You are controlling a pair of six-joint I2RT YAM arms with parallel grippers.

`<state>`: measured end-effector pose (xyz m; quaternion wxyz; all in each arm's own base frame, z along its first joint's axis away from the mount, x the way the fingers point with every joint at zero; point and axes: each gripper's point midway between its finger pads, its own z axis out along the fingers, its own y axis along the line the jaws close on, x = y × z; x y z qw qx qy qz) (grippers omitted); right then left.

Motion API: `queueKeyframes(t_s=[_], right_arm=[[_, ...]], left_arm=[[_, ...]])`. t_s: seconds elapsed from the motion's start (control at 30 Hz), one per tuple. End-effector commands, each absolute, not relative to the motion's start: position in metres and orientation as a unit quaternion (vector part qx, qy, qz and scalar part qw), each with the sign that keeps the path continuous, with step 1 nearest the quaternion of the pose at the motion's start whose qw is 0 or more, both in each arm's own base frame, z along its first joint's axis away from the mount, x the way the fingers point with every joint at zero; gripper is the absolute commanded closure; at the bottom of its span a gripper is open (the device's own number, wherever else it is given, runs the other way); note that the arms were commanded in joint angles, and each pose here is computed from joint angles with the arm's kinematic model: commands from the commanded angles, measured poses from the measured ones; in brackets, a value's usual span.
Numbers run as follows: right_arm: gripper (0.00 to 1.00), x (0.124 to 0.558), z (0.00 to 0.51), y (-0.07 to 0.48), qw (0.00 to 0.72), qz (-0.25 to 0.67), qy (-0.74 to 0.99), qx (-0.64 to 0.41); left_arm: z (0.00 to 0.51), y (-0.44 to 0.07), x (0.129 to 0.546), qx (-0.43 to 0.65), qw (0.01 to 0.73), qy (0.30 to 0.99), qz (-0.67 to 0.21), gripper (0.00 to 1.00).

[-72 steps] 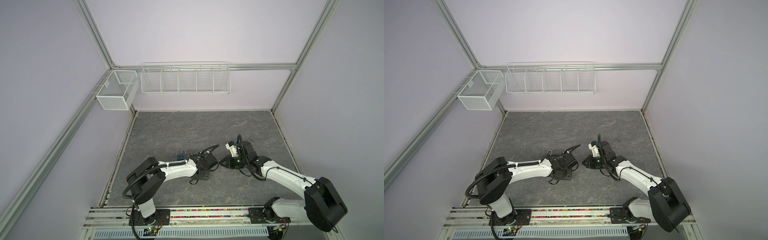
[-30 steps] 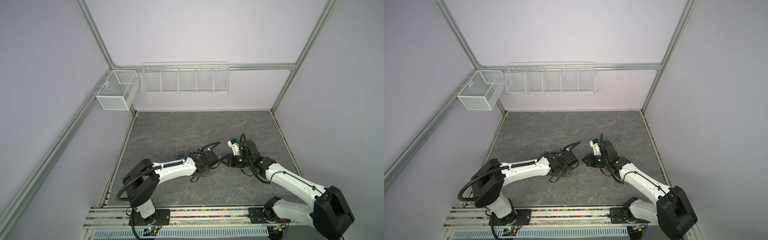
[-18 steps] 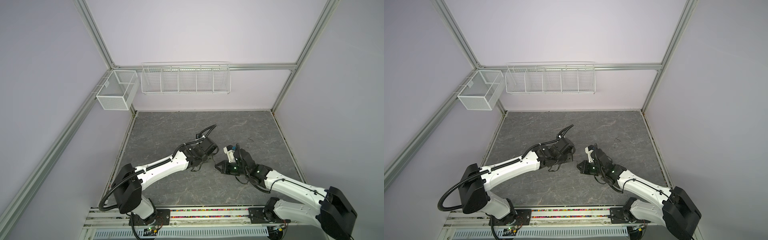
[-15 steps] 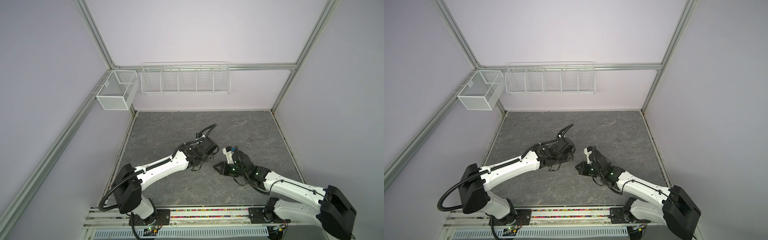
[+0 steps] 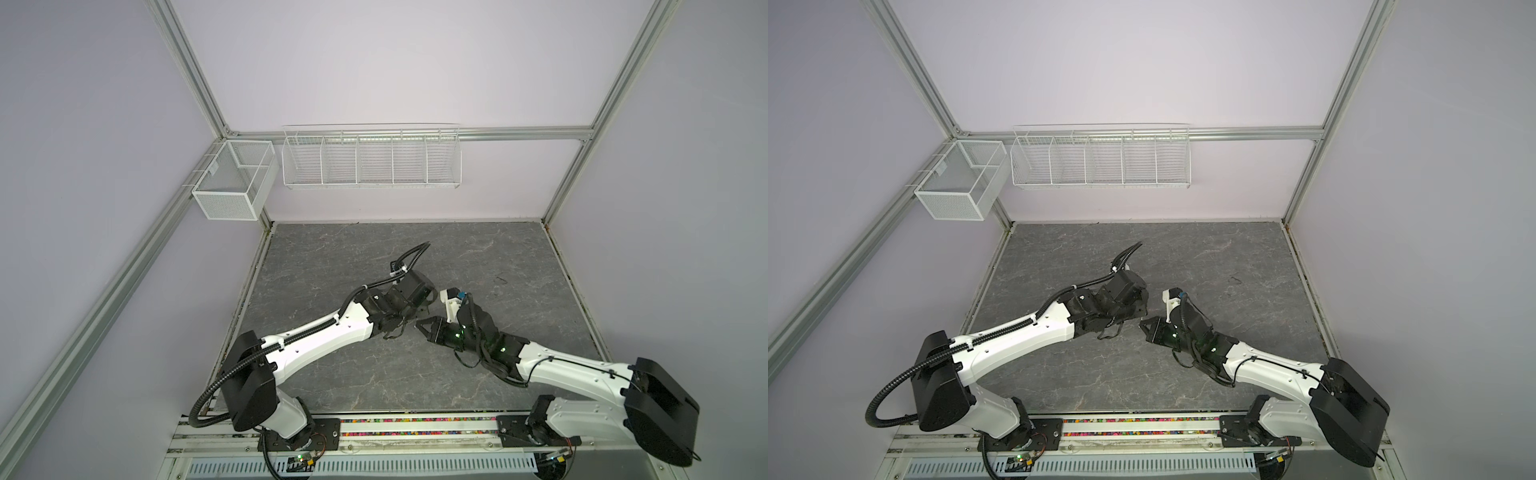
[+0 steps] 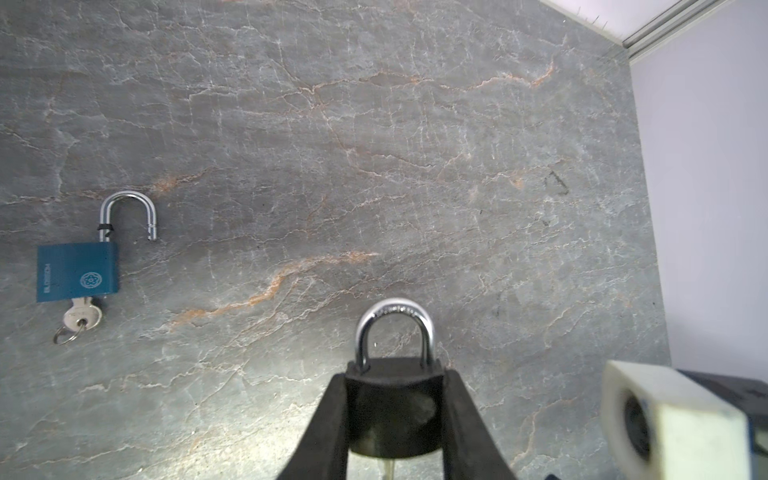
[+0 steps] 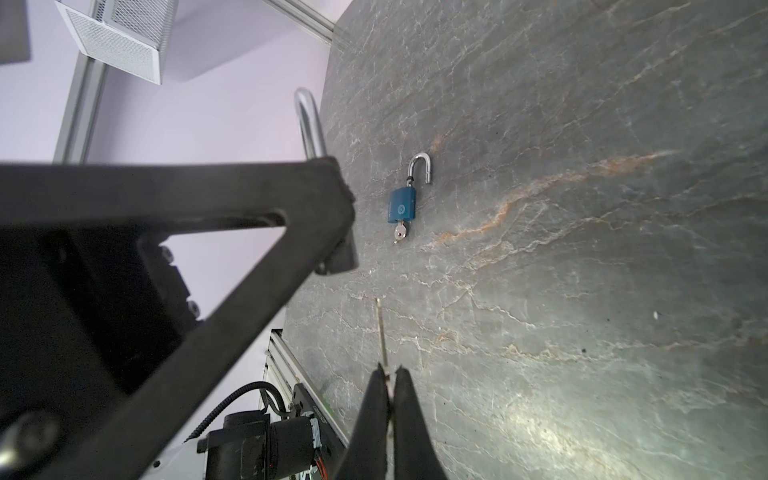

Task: Unlock with the key

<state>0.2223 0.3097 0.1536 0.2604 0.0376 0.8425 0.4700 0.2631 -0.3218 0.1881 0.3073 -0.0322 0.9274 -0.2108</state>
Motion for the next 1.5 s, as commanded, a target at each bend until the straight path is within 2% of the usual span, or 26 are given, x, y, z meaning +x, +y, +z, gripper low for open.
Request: queueKeyframes(t_s=[0.0, 0.53, 1.07, 1.3, 1.47], right_arm=[[0.94, 0.228, 0.171, 0.318, 0.275, 0.493, 0.824, 0.042], [0.94, 0.228, 0.184, 0.322, 0.284, 0.504, 0.816, 0.014], [0.94, 0.229, 0.171, 0.315, 0.276, 0.494, 0.825, 0.018], [0.94, 0.230, 0.195, 0.318, 0.294, 0.506, 0.811, -0.004], [0.94, 0.233, 0.189, 0.313, 0.291, 0.503, 0.814, 0.005]], left_arm=[[0.197, -0.316, 0.268, -0.047, 0.326, 0.919, -0.215, 1.00], [0.194, -0.315, 0.265, -0.039, 0.322, 0.922, -0.213, 1.00], [0.198, -0.314, 0.265, -0.041, 0.326, 0.918, -0.224, 1.00], [0.192, -0.315, 0.264, -0.040, 0.321, 0.920, -0.221, 1.00], [0.191, -0.317, 0.263, -0.035, 0.317, 0.921, -0.223, 1.00]])
